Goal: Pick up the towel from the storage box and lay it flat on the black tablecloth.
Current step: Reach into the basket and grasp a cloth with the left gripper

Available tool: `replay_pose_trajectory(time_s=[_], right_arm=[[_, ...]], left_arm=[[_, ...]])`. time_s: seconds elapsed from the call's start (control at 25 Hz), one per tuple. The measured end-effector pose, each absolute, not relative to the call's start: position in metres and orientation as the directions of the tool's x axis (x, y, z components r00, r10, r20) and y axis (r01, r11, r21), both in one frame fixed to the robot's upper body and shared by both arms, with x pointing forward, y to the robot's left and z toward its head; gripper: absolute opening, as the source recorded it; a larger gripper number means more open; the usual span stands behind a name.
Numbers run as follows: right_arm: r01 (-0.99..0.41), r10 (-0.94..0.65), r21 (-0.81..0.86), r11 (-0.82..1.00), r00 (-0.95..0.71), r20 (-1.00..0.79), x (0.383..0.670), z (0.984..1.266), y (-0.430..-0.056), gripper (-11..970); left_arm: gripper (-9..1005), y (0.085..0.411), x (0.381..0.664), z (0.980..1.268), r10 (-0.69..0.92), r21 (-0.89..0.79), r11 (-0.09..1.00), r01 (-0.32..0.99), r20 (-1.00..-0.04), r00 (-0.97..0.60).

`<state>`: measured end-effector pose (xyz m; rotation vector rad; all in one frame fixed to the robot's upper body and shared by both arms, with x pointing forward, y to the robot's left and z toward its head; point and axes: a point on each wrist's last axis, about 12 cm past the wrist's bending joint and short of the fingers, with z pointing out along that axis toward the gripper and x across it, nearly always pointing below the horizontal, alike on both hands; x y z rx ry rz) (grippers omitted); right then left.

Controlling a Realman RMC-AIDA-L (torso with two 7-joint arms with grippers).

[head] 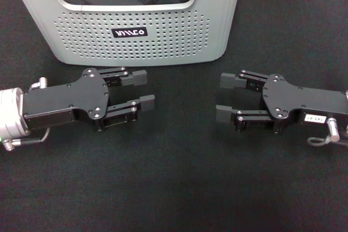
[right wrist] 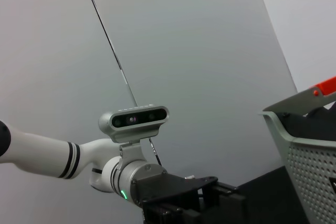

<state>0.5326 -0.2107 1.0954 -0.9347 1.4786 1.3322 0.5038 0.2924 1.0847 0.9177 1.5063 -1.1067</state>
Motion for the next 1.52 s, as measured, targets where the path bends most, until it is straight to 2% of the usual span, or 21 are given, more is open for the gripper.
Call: replay_pose_trajectory(time_s=[0.56, 0.68, 0.84, 0.96, 1.16, 1.2, 1.36, 1.52], right_arm=[[-0.944, 0.042, 0.301, 0.137, -0.298, -0.954, 0.531, 1.093, -0.208, 877], [-0.935, 0.017, 0.288, 0.208, -0.291, -0.957, 0.535, 1.086, -0.214, 877], [-0.91, -0.003, 0.299, 0.288, -0.313, -0.95, 0.538, 1.076, -0.222, 876], [-0.9, 0.011, 0.296, 0.318, -0.309, -0.951, 0.536, 1.072, -0.225, 876], [-0.9, 0.015, 0.292, 0.324, -0.304, -0.953, 0.532, 1.069, -0.227, 876], [-0.899, 0.018, 0.294, 0.325, -0.305, -0.952, 0.53, 1.068, -0.228, 876], [-0.893, 0.039, 0.299, 0.335, -0.304, -0.952, 0.524, 1.065, -0.229, 876], [-0.888, 0.053, 0.307, 0.342, -0.308, -0.95, 0.519, 1.062, -0.231, 875]], left_arm=[[566, 0.293, 0.501, 1.083, 0.012, -0.173, 0.299, 0.938, -0.983, -0.185], [563, 0.297, 0.504, 1.091, -0.003, -0.165, 0.317, 0.934, -0.985, -0.173], [559, 0.309, 0.516, 1.125, -0.041, -0.209, 0.33, 0.92, -0.977, -0.207], [559, 0.308, 0.53, 1.161, -0.005, -0.211, 0.319, 0.924, -0.975, -0.221], [559, 0.29, 0.551, 1.231, 0.093, -0.018, 0.335, 0.942, -0.994, -0.052], [559, 0.281, 0.559, 1.25, 0.14, 0.075, 0.358, 0.931, -0.99, 0.025], [560, 0.252, 0.584, 1.287, 0.266, 0.283, 0.386, 0.878, -0.945, 0.188], [560, 0.209, 0.619, 1.312, 0.44, 0.39, 0.373, 0.842, -0.873, 0.209]])
